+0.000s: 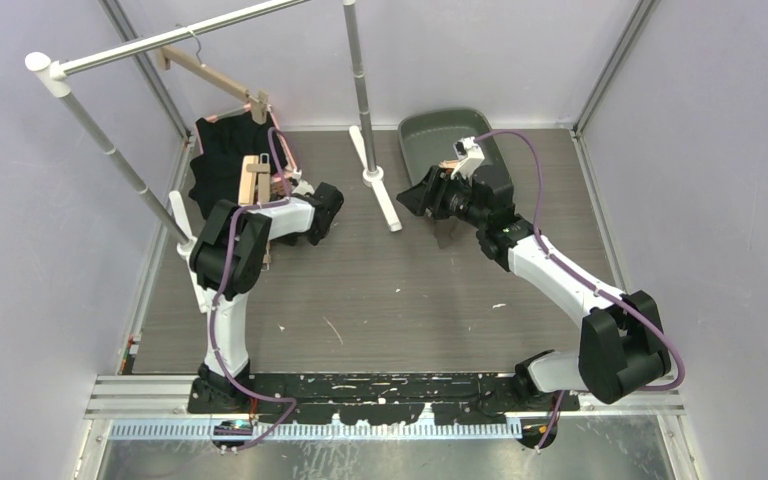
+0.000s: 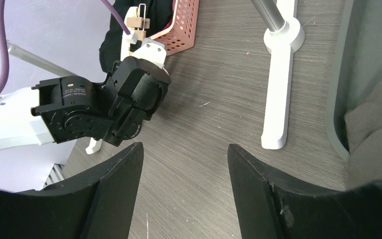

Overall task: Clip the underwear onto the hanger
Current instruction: Pick up the hanger at the center of the board.

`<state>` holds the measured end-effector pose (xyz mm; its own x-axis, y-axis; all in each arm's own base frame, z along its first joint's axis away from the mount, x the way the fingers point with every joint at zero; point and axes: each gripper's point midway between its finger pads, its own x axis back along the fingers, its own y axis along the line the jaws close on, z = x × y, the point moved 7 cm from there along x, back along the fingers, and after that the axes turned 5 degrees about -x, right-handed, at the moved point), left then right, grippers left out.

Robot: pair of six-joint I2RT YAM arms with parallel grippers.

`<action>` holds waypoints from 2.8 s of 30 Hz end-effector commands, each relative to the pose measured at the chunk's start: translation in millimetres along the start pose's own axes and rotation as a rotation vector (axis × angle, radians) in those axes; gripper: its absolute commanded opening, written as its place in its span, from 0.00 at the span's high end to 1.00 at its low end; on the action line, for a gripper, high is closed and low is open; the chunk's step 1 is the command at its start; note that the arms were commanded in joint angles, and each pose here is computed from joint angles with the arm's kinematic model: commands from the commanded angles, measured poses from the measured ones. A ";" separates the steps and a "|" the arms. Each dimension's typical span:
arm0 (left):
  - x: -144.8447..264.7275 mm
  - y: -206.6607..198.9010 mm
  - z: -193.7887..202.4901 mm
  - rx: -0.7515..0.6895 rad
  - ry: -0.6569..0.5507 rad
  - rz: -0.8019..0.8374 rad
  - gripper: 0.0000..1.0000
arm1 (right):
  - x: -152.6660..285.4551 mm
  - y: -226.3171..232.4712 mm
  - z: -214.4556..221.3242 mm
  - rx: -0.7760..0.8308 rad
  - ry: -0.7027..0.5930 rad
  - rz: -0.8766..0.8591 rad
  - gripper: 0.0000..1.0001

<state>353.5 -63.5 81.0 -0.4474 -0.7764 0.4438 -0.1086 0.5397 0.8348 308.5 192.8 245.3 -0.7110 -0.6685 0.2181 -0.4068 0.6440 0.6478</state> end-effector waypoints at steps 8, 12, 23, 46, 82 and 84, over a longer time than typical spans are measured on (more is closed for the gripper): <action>2.1 13.0 -2.6 0.110 -0.036 -0.046 0.56 | 6.7 13.0 -14.7 0.028 -0.063 -0.057 0.31; 2.7 14.5 -1.6 0.116 -0.036 -0.048 0.60 | 6.8 13.6 -14.6 0.027 -0.063 -0.060 0.32; 13.7 32.9 -0.7 0.168 -0.056 -0.044 0.67 | 6.1 12.8 -14.4 0.027 -0.062 -0.059 0.31; 39.1 87.6 -0.4 0.248 -0.110 -0.093 0.88 | 7.2 14.1 -14.4 0.025 -0.062 -0.066 0.31; 124.1 204.0 59.0 0.674 -0.282 0.431 1.00 | 10.1 16.3 -14.3 0.029 -0.064 -0.077 0.32; 125.5 213.9 62.2 0.726 -0.298 0.462 1.00 | 10.9 17.2 -15.1 0.031 -0.067 -0.080 0.32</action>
<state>225.9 -31.1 273.7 -0.7274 -0.4334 0.5320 -0.3178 0.8999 0.2986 306.5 192.8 242.0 -0.7003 -0.6780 0.2235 -0.4099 0.6381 0.6518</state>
